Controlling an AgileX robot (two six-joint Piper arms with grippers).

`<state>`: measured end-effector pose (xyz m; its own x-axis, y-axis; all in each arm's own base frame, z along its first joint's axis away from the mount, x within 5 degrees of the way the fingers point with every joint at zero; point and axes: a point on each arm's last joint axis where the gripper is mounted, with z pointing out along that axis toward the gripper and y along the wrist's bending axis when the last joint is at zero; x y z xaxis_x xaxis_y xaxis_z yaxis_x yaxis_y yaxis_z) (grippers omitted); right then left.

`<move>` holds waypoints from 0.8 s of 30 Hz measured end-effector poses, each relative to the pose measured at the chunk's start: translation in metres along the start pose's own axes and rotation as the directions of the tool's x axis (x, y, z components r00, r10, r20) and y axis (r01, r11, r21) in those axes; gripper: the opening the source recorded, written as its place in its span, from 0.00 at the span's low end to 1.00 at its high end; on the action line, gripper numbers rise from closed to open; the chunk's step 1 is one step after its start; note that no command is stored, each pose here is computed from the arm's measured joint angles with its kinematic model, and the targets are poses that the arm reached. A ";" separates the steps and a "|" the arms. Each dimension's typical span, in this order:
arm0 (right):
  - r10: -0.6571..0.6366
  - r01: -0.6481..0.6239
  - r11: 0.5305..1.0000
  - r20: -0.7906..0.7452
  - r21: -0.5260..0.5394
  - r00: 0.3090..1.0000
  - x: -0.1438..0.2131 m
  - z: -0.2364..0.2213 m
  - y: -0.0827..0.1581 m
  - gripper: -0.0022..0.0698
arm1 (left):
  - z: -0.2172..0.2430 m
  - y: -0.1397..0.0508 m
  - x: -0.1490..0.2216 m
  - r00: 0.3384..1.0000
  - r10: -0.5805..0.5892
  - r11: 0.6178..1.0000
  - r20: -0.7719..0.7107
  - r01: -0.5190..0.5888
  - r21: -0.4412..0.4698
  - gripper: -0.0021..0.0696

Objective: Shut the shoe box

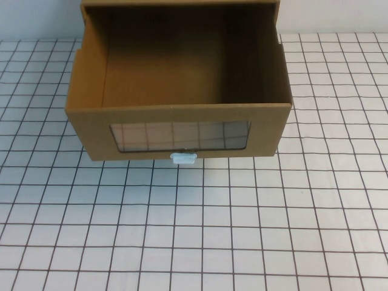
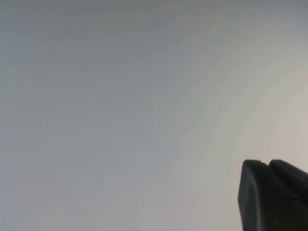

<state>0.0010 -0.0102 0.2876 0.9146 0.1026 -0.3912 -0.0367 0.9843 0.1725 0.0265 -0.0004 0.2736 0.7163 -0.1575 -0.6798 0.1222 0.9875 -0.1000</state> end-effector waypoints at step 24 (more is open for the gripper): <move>0.239 -0.225 0.971 -0.367 0.082 0.899 -0.056 0.195 0.040 0.01 | 0.162 -0.011 -0.100 0.945 -0.193 0.977 -0.264 0.162 -0.136 0.02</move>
<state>0.0270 -0.0047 0.4922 0.6656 0.3804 -0.6421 -0.2087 0.9209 0.3292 0.0655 0.0028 0.4604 0.4718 -0.3365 -0.8150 0.1422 0.9412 -0.3063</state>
